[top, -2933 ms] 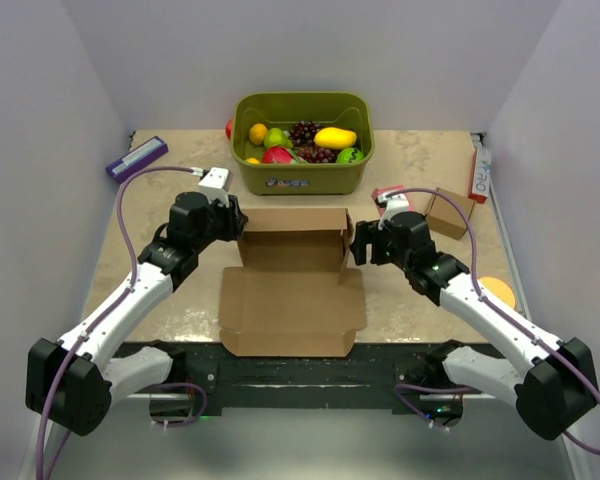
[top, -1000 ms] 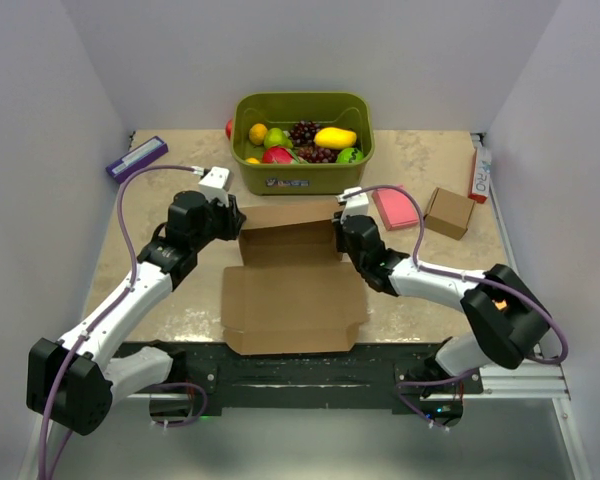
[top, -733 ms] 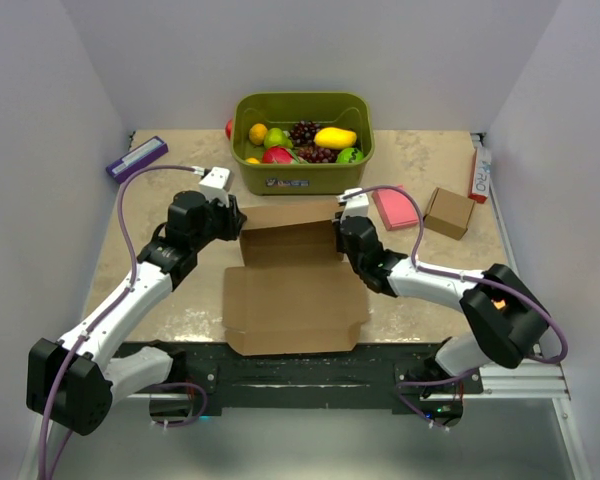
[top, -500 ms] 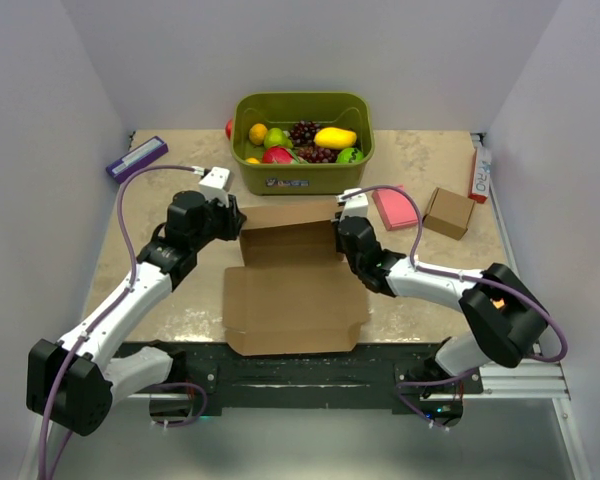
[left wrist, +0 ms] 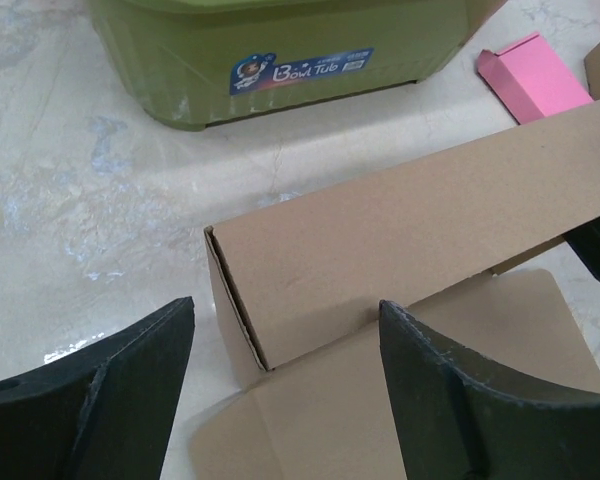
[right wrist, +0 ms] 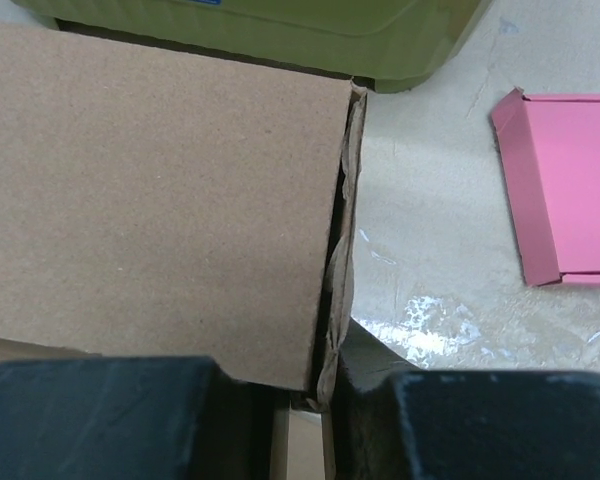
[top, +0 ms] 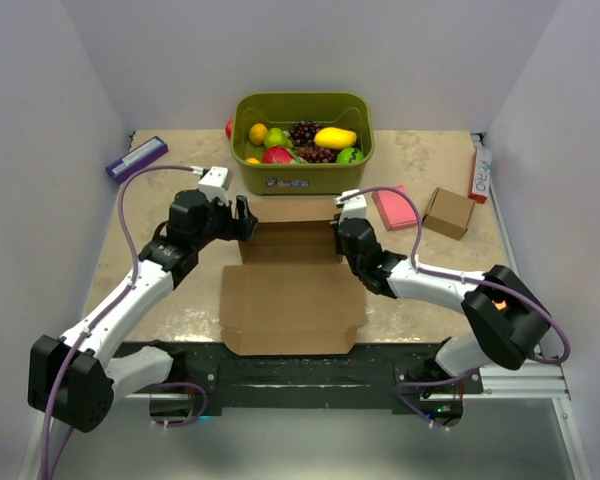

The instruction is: Fold the paper box

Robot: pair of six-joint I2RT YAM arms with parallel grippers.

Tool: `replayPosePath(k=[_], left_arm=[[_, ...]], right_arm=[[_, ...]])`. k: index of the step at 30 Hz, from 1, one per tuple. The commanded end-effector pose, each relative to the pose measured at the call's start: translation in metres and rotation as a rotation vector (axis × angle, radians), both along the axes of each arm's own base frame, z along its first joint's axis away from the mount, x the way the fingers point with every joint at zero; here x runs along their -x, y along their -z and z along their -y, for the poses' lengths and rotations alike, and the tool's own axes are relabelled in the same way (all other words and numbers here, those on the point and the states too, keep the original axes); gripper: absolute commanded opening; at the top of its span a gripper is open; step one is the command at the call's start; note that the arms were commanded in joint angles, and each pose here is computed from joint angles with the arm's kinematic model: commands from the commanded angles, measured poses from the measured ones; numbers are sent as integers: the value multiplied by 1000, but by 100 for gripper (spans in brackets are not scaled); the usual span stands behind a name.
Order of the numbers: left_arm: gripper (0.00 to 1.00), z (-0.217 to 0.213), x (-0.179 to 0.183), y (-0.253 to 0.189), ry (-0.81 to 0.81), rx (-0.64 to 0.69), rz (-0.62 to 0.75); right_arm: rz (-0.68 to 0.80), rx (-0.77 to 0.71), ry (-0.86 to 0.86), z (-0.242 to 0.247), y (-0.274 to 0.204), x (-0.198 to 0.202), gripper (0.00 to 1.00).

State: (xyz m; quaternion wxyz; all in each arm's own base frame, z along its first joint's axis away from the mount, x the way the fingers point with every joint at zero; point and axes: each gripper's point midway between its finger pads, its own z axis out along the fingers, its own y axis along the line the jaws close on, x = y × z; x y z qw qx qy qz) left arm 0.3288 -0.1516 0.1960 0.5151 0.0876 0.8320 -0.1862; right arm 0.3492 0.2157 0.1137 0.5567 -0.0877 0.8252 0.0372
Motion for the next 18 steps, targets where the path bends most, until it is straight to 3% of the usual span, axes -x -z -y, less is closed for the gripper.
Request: replayPosePath(k=[1,5,9,18], left_arm=[[79,2,-18,-16,-41,50,30],[74,13,-21,-9,16,74,23],[55,22,-18,-5,66,111,26],[34,41,-10,4,157,179,-8]], right_arm=[[-6,25,-36,2,1,9,0],[-6,27,-42,2,0,9,0],[-8,27,-31,1,-1,7,0],[-36,57,140,20,0,-1,0]])
